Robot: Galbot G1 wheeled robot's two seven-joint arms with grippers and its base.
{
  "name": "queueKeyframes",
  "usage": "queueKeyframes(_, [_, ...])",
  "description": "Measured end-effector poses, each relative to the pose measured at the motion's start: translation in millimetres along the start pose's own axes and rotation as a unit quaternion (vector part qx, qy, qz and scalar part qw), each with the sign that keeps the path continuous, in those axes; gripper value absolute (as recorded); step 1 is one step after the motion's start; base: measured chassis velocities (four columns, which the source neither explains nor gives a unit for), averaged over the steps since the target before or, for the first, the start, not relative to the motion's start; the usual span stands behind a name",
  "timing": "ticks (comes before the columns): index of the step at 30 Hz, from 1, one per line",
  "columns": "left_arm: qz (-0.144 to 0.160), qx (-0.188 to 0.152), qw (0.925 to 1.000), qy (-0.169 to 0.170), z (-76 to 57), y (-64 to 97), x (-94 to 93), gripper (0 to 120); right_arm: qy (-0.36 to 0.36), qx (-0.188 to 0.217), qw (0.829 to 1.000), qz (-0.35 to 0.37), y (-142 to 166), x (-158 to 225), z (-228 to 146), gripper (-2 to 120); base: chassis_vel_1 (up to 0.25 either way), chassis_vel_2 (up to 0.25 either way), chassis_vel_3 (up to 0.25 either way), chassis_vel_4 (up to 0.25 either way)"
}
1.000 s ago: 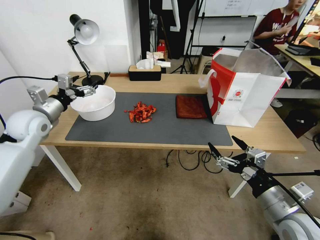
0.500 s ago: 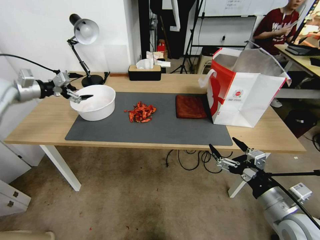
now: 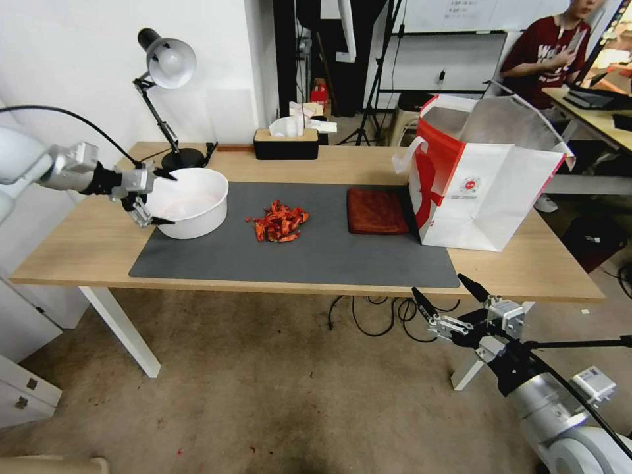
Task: Sweep shrimp from table into container with towel, then put container into takeout bag.
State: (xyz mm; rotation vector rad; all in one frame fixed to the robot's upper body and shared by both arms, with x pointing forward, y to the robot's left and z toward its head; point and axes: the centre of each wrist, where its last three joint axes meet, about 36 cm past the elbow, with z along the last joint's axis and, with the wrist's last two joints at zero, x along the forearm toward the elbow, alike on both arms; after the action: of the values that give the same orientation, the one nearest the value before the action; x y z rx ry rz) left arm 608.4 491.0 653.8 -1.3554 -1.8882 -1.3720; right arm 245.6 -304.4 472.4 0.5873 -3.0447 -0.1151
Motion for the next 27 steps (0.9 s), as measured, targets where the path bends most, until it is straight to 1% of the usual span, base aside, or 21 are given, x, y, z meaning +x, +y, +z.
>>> queueKeyframes(1, [0.007,0.000,1.0000,0.005,1.7,-1.0,-4.4,100,0.000,-0.001,1.000,0.000,0.4,0.1,0.3,100,0.000,0.000,0.000,0.000])
queueKeyframes(2, [0.007,0.000,1.0000,0.005,1.7,-1.0,-4.4,100,0.000,-0.001,1.000,0.000,0.4,0.1,0.3,100,0.000,0.000,0.000,0.000])
queueKeyframes(5, [0.032,-0.009,0.9993,0.019,10.2,-4.2,-17.8,100,-0.001,-0.004,1.000,0.000,1.8,0.0,1.2,100,0.000,0.000,0.000,0.000])
queueKeyframes(8, [0.039,-0.011,0.9989,0.022,11.3,-2.7,-23.2,100,-0.001,-0.005,1.000,0.001,3.0,-0.4,2.1,100,0.000,0.000,0.000,0.000])
queueKeyframes(12, [0.038,-0.011,0.9990,0.021,9.3,4.1,-28.7,100,-0.001,-0.009,1.000,0.002,4.4,-0.9,4.5,100,0.000,0.000,0.000,0.000])
queueKeyframes(14, [0.041,-0.012,0.9988,0.023,6.5,10.8,-36.9,100,-0.002,-0.012,1.000,0.003,5.5,-1.0,5.7,100,0.000,0.000,0.000,0.000])
queueKeyframes(15, [0.041,-0.012,0.9988,0.023,6.5,10.8,-36.9,100,-0.002,-0.012,1.000,0.003,5.5,-1.0,5.7,100,0.000,0.000,0.000,0.000])
queueKeyframes(17, [0.044,-0.014,0.9986,0.025,3.8,16.3,-43.7,100,-0.002,-0.013,1.000,0.004,5.7,-1.0,6.0,100,0.000,0.000,0.000,0.000])
queueKeyframes(18, [0.045,-0.018,0.9984,0.029,1.8,22.0,-49.4,100,-0.001,-0.012,1.000,0.005,5.3,-0.7,6.3,100,0.000,0.000,0.000,0.000])
queueKeyframes(19, [0.045,-0.018,0.9984,0.029,1.8,22.0,-49.4,100,-0.001,-0.012,1.000,0.005,5.3,-0.7,6.3,100,0.000,0.000,0.000,0.000])
queueKeyframes(21, [0.047,-0.029,0.9978,0.036,1.5,29.3,-53.4,100,0.000,-0.011,1.000,0.007,3.6,0.1,7.1,100,0.000,0.000,0.000,0.000])
queueKeyframes(23, [0.049,-0.031,0.9976,0.038,1.6,30.4,-53.5,100,0.000,-0.011,1.000,0.007,3.2,0.3,7.3,100,0.000,0.000,0.000,0.000])
queueKeyframes(26, [0.065,-0.050,0.9951,0.055,1.6,35.7,-53.1,100,0.002,-0.012,1.000,0.009,1.3,-0.2,10.4,100,0.000,0.000,0.000,0.000])
queueKeyframes(27, [0.065,-0.050,0.9951,0.055,1.6,35.7,-53.1,100,0.002,-0.012,1.000,0.009,1.3,-0.2,10.4,100,0.000,0.000,0.000,0.000])
